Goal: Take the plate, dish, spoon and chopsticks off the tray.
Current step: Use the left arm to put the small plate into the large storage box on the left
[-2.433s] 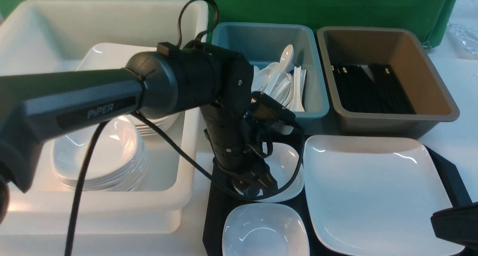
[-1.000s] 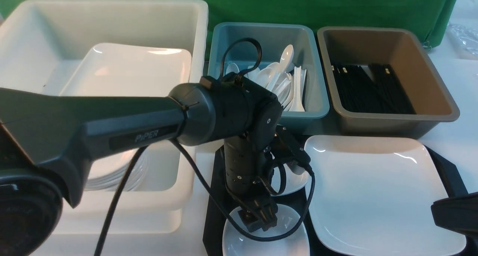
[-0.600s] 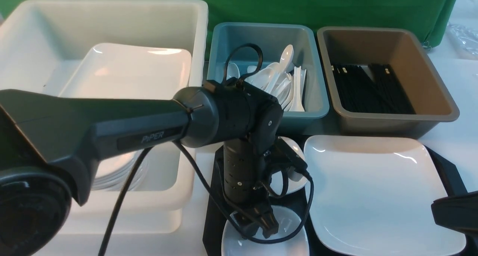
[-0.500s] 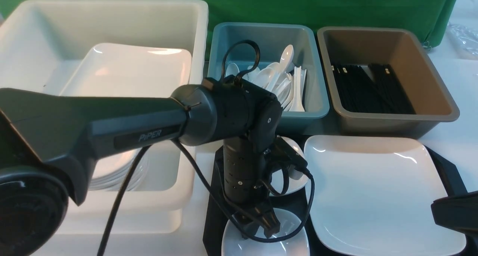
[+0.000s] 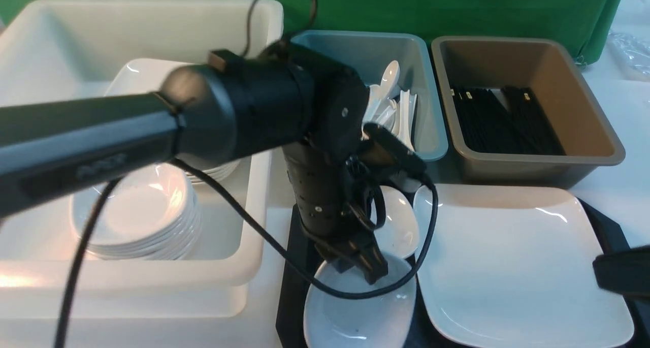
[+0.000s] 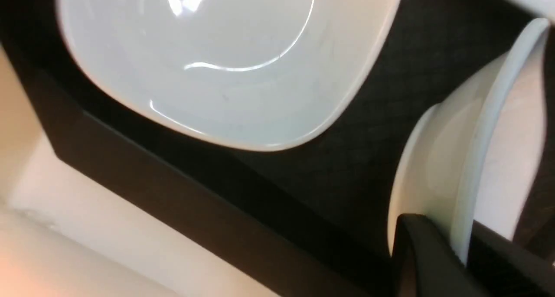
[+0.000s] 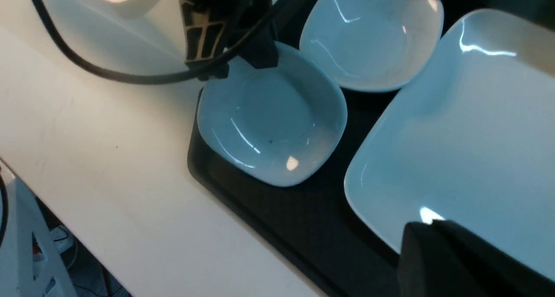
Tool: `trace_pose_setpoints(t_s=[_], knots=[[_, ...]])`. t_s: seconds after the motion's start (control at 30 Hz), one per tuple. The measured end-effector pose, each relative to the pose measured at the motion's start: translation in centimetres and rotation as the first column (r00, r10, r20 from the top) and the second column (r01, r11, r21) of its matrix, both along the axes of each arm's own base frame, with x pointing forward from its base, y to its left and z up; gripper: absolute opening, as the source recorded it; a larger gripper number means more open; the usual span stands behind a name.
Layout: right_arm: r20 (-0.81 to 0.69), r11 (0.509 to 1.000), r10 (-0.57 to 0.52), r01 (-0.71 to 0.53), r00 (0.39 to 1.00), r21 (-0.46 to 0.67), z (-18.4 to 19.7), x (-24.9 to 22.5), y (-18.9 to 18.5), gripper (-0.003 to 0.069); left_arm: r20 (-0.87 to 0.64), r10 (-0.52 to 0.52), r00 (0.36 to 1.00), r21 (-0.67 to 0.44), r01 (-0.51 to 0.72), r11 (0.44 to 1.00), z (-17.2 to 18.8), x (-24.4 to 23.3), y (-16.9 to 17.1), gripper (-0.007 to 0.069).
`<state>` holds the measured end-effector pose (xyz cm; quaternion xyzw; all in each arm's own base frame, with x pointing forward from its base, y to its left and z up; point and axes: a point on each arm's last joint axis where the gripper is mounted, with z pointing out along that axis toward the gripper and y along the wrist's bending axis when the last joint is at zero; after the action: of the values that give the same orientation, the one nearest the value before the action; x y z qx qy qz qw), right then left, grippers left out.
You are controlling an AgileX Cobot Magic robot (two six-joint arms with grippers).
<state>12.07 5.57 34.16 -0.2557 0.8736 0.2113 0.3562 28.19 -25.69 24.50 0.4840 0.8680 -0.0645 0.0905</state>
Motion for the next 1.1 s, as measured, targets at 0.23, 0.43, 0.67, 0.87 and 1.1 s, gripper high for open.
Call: trace_pose_setpoints(t_s=[0.23,0.43,0.67,0.87,1.1], knots=[[0.054,1.000,0.022,-0.022,0.998,0.002,2.4,-0.3,0.1,0.0034,0.003,0.013,1.000,-0.063,-0.013,0.998,1.8,-0.7,0.1,0.0020],[0.038,0.995,0.093,-0.092,0.995,-0.036,2.2,-0.7,0.2,0.0027,0.004,0.096,0.995,-0.137,-0.095,0.986,4.2,-0.9,0.7,0.0020],[0.054,0.988,0.152,-0.150,0.987,-0.037,4.1,0.8,0.9,0.0024,-0.014,0.311,0.950,-0.426,-0.287,0.858,11.6,1.2,5.9,0.0020],[0.053,0.945,0.326,-0.325,0.944,-0.021,6.3,2.5,4.7,0.0024,-0.019,0.513,0.858,-0.538,-0.441,0.719,15.4,2.3,15.0,0.0020],[0.018,0.896,0.397,-0.383,0.918,-0.224,6.0,4.4,11.2,0.0024,-0.129,0.753,0.645,-0.611,-0.650,0.452,14.0,0.9,25.9,0.0020]])
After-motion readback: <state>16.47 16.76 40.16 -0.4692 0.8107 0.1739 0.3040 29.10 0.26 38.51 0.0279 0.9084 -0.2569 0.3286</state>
